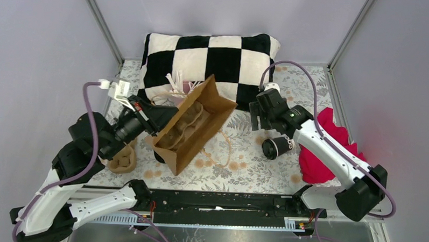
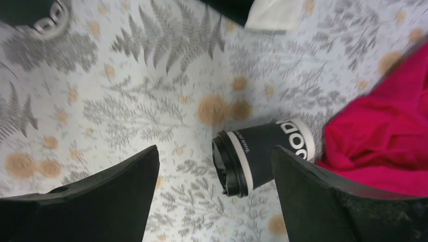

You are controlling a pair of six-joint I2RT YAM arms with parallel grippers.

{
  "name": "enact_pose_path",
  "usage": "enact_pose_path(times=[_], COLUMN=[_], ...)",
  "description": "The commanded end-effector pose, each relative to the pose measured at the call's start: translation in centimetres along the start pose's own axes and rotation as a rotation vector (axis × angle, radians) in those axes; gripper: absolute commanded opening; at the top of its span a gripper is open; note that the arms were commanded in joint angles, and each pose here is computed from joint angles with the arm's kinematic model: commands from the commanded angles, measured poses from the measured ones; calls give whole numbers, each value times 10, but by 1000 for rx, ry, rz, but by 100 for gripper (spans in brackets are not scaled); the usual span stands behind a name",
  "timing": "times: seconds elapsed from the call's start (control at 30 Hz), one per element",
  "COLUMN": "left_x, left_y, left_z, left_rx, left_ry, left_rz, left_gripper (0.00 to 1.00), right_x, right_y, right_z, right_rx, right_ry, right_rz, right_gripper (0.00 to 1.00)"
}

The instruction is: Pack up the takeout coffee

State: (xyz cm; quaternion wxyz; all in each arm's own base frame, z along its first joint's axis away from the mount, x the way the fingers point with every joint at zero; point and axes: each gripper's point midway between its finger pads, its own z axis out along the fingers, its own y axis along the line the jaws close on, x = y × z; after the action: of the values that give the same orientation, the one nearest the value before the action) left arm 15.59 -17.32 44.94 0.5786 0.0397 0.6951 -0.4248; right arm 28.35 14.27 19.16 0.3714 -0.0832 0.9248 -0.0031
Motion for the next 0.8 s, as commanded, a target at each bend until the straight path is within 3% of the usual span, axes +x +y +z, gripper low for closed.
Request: enact_pose_path(times=[0.0,0.13,0.23,0.5,0.67,0.77], left_x=[10,15,18,28,29,30], left_y=[-31,-39,-42,-59,-59,-59], left_z=[1,-1,0,-7,-8,-7], left_rx=[193,247,268,386,390,393], left_ry=[39,65,78,116,117,122], left_rz=[45,78,94,111,118,120], left_gripper=[0,0,0,0,0,0], right_x=[48,85,104,130,138,126], right_y=[10,2,-6,-34,-30,-26], right_z=[-3,-11,-17,-10,6,18], right_rx=[7,39,71,232,192,176], right_ry=[219,354,425,459,453,381], right_rz=[-26,-46,-41,-25,37,73], right_gripper=[91,91,81,81,79,77])
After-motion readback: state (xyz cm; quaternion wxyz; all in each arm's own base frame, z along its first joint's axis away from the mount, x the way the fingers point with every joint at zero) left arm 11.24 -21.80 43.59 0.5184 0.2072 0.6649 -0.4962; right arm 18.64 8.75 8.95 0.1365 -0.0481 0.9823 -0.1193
